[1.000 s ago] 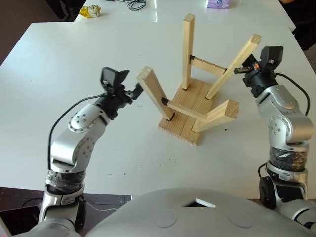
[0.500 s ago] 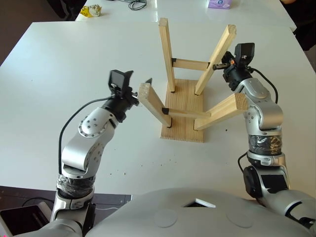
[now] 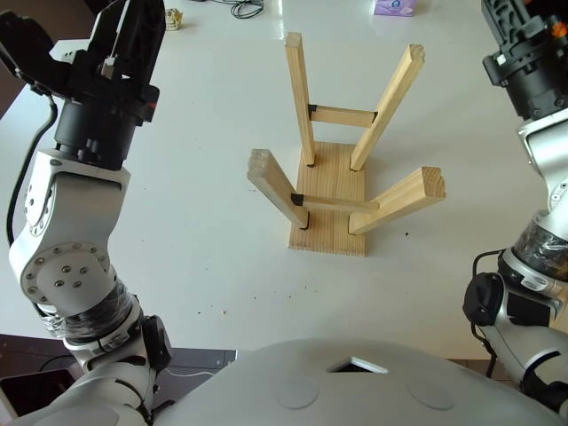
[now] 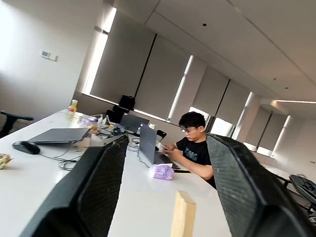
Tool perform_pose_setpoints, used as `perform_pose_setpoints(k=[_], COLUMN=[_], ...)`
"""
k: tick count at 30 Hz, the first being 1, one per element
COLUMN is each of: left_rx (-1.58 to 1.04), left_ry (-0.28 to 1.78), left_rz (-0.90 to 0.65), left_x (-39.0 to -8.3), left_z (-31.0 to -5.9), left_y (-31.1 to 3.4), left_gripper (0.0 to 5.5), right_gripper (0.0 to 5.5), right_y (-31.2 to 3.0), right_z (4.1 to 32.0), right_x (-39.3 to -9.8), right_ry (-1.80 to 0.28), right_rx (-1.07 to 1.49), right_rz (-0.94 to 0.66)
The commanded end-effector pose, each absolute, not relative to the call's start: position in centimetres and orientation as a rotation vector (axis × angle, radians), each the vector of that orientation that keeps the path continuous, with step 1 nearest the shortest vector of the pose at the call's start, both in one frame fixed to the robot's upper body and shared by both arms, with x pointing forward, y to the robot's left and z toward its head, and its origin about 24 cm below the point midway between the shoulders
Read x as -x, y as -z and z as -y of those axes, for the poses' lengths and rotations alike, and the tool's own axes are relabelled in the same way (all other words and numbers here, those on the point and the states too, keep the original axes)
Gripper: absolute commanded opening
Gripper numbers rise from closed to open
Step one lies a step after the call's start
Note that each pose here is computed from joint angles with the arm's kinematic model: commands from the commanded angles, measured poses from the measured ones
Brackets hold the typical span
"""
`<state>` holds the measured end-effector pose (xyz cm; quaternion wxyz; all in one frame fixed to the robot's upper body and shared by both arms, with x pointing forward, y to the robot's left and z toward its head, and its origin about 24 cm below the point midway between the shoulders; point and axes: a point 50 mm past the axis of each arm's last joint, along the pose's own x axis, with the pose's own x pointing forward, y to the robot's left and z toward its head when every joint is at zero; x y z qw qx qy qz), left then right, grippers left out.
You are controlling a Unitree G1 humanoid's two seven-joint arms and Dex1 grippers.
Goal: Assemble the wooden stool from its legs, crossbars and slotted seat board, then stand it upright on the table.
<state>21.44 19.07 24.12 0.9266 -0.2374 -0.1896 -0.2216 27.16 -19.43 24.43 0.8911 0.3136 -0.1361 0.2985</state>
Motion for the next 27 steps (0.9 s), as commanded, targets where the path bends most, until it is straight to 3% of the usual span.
perform_pose_setpoints(k=[1,8,13,21,24,27], left_rx=[0.492,0.530,0.487,0.300,0.290,0.321], left_ry=[0.810,0.989,1.054,1.013,1.044,1.077], left_rz=[0.398,0.282,0.234,0.276,0.302,0.427], left_x=[-17.6,-15.9,-16.2,-18.4,-18.3,-18.0], left_z=[-13.6,-11.5,-11.3,-13.9,-13.7,-13.7], left_y=[-26.6,-25.6,-25.1,-26.2,-26.7,-29.0], left_gripper=[2.01,1.86,1.09,0.03,0.03,0.03], right_gripper=[0.00,0.00,0.00,0.00,0.00,0.00], right_y=[-29.1,-27.6,-27.1,-26.5,-27.4,-29.0], right_z=[14.6,13.3,13.1,14.4,14.3,14.6], right_x=[-20.7,-19.3,-18.8,-18.8,-18.8,-19.2], right_ry=[-1.137,-1.322,-1.454,-1.432,-1.463,-1.465], right_rx=[-0.665,-0.644,-0.590,-0.437,-0.457,-0.528], right_rz=[0.289,0.113,0.046,0.032,0.084,0.170])
